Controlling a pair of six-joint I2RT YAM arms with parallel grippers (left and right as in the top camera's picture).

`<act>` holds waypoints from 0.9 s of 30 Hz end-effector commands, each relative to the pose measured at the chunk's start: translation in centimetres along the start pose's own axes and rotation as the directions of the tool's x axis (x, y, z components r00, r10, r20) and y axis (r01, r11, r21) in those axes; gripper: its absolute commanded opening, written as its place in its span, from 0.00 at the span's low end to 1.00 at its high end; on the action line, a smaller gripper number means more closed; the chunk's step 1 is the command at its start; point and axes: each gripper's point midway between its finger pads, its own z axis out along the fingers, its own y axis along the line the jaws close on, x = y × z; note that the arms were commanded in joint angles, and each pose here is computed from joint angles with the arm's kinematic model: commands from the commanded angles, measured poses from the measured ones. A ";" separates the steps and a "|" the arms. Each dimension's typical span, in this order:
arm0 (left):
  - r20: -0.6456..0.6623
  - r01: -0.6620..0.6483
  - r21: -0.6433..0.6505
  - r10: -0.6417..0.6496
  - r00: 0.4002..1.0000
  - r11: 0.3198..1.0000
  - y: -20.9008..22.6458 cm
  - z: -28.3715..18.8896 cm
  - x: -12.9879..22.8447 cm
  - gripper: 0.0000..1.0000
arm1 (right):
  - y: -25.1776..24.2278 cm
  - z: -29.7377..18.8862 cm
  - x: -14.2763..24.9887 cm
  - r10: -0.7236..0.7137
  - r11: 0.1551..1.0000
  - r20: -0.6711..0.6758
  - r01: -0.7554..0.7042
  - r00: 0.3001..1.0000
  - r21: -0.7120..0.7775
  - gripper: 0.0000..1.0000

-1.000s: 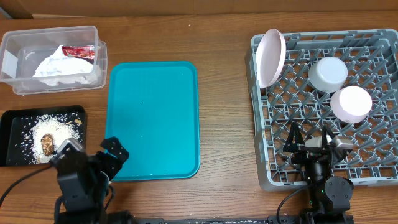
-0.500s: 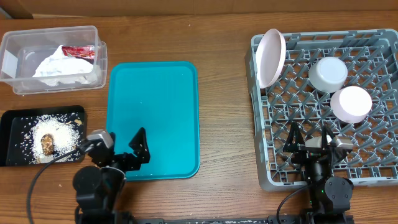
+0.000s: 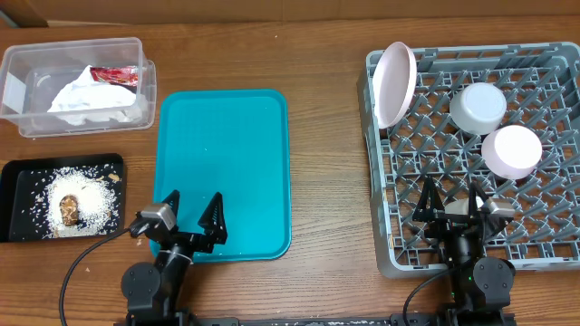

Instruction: Sort waste into correct bins and load items into the dishwasher

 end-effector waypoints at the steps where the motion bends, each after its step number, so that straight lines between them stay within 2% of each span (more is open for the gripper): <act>1: 0.052 -0.041 -0.031 0.042 0.998 0.999 0.4 -0.1 -0.8 1.00 | -0.1 0.0 0.1 -0.003 1.000 0.005 0.003 1.000 -0.001 1.00; 5: 0.118 -0.071 -0.004 0.071 0.990 0.997 -0.4 -0.2 -2.5 1.00 | -0.1 0.0 0.1 -0.003 1.000 0.005 0.003 1.000 -0.001 1.00; 10: 0.170 -0.215 -0.007 0.213 0.962 0.977 -1.0 -0.4 -3.7 1.00 | -0.1 0.0 0.1 -0.003 1.000 0.005 0.003 1.000 -0.001 1.00; 15: 0.118 -0.369 -0.050 0.372 0.921 0.928 -0.1 -0.1 -2.3 1.00 | -0.1 0.0 0.1 -0.003 1.000 0.005 0.003 1.000 -0.001 1.00; 19: 0.058 -0.421 -0.093 0.427 0.902 0.902 0.9 0.0 -1.3 1.00 | -0.1 0.0 0.1 -0.003 1.000 0.005 0.003 1.000 -0.001 1.00; 23: 0.111 -0.440 -0.096 0.448 0.887 0.893 0.2 -0.1 -2.5 1.00 | -0.1 0.0 0.1 -0.003 1.000 0.005 0.003 1.000 -0.001 1.00; 27: 0.137 -0.519 -0.084 0.526 0.839 0.850 -0.8 -0.1 -2.9 1.00 | -0.1 0.0 0.1 -0.003 1.000 0.005 0.003 1.000 -0.001 1.00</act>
